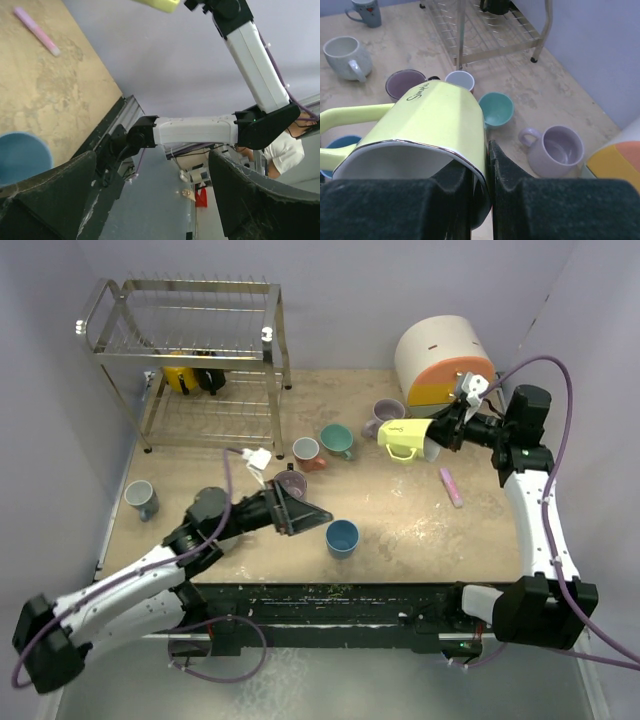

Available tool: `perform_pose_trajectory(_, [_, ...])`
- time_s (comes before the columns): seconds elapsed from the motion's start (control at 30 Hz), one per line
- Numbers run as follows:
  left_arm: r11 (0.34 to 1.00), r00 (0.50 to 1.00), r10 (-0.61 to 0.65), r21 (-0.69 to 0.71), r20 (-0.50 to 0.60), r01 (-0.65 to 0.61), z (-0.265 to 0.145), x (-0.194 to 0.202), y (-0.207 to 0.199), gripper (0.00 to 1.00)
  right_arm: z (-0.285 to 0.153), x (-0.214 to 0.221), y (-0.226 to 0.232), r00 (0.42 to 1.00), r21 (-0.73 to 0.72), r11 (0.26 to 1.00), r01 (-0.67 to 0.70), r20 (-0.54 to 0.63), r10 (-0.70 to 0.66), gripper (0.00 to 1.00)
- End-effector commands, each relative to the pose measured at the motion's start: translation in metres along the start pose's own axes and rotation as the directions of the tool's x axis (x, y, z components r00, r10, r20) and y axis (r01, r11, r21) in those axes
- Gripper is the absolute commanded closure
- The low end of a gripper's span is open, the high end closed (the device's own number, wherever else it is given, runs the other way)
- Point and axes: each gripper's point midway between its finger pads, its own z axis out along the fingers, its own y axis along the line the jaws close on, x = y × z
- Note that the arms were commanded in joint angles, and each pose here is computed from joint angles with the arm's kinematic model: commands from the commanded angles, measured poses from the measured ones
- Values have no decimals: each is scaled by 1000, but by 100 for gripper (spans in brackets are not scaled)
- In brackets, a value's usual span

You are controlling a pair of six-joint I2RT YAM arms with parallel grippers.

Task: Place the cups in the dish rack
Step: Pick up the cup at the center of the board.

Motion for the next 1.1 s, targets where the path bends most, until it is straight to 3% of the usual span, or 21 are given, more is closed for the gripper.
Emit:
perform_pose_trajectory(0.0, [976, 985, 98, 180, 145, -123, 42, -17, -62, 4, 3, -41, 7, 990, -28, 999, 22, 143, -17, 100])
perform_pose_trajectory(0.13, [958, 985, -4, 283, 172, -45, 66, -13, -84, 3, 5, -38, 15, 977, -42, 999, 0, 211, 9, 100])
perform_pose_trajectory(0.4, [930, 936, -290, 290, 199, 226, 102, -11, -84, 4, 5, -25, 30, 963, -53, 999, -10, 268, 24, 100])
perform_pose_trajectory(0.57, [915, 899, -397, 152, 186, 373, 131, -3, -70, 5, 4, -18, 38, 960, -51, 998, 19, 278, -4, 100])
perform_pose_trajectory(0.77, [842, 835, -513, -72, 200, 535, 154, 7, -45, 11, 3, -15, 42, 959, -46, 998, 53, 282, -38, 100])
perform_pose_trajectory(0.93, [809, 804, -561, -73, 196, 583, 165, 7, -48, 18, 3, -13, 42, 958, -40, 997, 65, 281, -51, 100])
perform_pose_trajectory(1.07, [783, 779, -597, -70, 190, 618, 175, 9, -47, 29, 2, -14, 45, 956, -42, 996, 78, 285, -63, 100])
